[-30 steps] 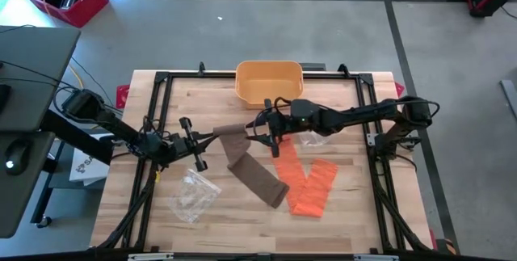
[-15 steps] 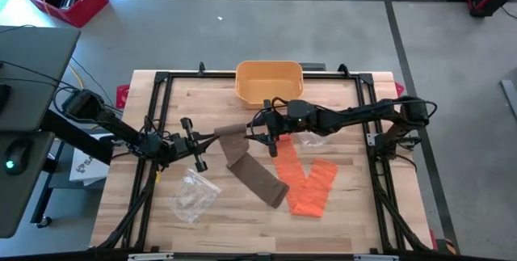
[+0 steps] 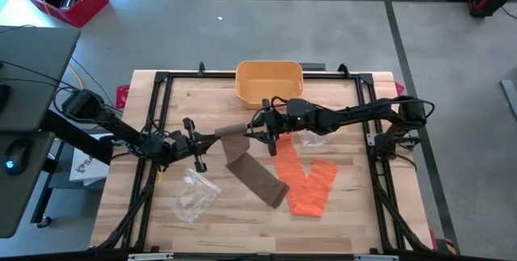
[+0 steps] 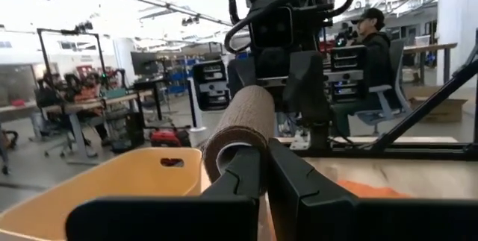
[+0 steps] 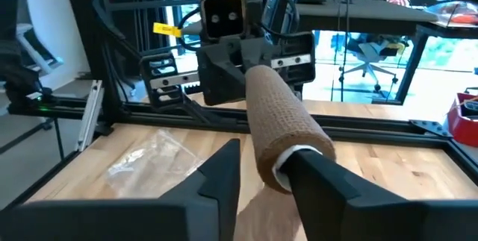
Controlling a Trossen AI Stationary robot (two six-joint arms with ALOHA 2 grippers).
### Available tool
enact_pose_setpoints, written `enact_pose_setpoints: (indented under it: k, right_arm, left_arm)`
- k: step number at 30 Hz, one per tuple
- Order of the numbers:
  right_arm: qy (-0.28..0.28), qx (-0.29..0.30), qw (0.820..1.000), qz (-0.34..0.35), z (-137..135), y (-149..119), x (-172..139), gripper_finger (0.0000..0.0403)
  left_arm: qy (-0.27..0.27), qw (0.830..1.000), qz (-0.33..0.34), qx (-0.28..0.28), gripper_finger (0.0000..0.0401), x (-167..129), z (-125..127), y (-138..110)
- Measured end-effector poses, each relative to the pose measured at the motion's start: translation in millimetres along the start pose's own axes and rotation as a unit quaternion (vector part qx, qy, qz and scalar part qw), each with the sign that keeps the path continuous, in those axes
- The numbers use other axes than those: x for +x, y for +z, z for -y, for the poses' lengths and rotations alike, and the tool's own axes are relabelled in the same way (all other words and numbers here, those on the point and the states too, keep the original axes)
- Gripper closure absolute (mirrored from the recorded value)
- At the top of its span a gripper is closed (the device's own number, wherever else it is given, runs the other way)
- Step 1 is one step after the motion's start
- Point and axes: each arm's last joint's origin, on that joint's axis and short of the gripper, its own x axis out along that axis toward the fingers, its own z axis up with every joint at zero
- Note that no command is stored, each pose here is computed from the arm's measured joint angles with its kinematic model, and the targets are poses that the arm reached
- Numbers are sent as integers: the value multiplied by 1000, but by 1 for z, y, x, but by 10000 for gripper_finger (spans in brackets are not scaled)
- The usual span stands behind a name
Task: Roll bandage
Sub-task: Roll the brown bandage
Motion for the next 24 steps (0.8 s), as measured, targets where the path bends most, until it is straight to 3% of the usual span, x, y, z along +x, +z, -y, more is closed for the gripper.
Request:
enact_pose_setpoints:
  k: [6,13,18,24]
  right_arm:
    - [2,-3,1000,-6,1,-5,3,335]
    - [4,-37,999,-21,3,-16,7,364]
    - [1,-120,993,-22,7,-16,6,384]
    - [5,-243,969,-32,8,-18,6,389]
  left_arm:
    - [11,999,-2,-44,379,3,-4,-1]
    - [-11,994,1,-105,286,4,-4,-2]
    - [-8,984,4,-180,246,5,-5,-1]
    - [-2,964,11,-266,241,6,-7,0]
